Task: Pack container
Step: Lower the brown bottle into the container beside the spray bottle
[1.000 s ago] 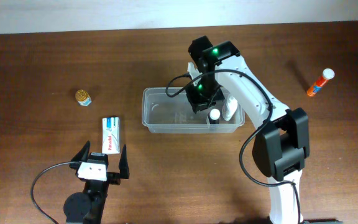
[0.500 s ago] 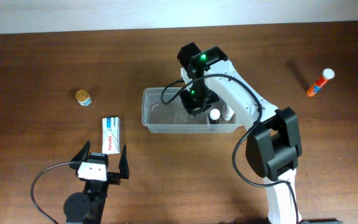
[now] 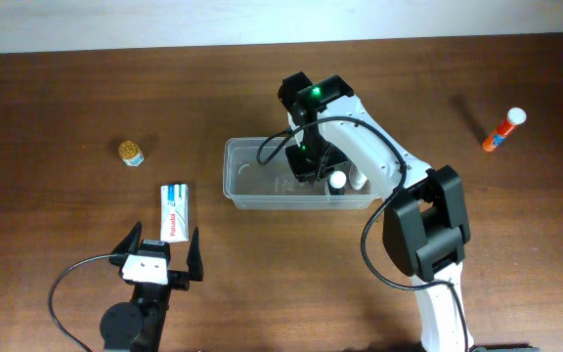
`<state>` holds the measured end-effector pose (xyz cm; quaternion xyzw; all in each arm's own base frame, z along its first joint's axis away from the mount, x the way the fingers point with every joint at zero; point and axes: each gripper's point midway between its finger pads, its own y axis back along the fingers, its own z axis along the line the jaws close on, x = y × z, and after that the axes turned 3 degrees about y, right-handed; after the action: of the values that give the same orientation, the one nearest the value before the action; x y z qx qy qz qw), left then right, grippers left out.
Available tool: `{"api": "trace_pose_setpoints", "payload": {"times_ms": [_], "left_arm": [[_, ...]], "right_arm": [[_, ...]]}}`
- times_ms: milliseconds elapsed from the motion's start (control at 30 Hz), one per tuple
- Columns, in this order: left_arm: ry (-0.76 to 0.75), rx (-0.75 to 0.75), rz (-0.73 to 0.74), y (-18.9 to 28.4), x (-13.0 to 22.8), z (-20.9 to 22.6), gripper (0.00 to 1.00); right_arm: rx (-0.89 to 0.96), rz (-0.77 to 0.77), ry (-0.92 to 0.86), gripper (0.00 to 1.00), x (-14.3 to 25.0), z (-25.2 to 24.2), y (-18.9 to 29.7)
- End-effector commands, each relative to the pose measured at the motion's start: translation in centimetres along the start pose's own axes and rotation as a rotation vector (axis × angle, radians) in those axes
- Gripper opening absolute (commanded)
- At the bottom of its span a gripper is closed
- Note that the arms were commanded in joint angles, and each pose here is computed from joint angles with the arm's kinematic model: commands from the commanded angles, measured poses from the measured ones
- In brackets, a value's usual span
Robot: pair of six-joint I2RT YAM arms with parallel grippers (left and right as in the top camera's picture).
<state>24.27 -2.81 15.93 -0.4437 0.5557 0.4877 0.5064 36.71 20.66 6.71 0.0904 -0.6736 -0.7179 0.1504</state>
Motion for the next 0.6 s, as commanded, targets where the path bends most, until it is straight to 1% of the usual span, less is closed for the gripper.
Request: {"api": "trace_pose_setpoints", "payload": {"times_ms": [0,333,567], "left_arm": [[-0.016,0.006,0.000,0.0,0.2,-0.1,0.99],[-0.016,0.006,0.000,0.0,0.2,-0.1,0.99],[-0.016,0.006,0.000,0.0,0.2,-0.1,0.99]], "right_arm": [[0.020,-0.006,-0.004,0.09,-0.2,0.0,0.2],[0.050,0.001,-0.005,0.09,0.0,-0.5,0.2],[0.055,0.038,-0.007,0.09,0.9,-0.8,-1.4]]}}
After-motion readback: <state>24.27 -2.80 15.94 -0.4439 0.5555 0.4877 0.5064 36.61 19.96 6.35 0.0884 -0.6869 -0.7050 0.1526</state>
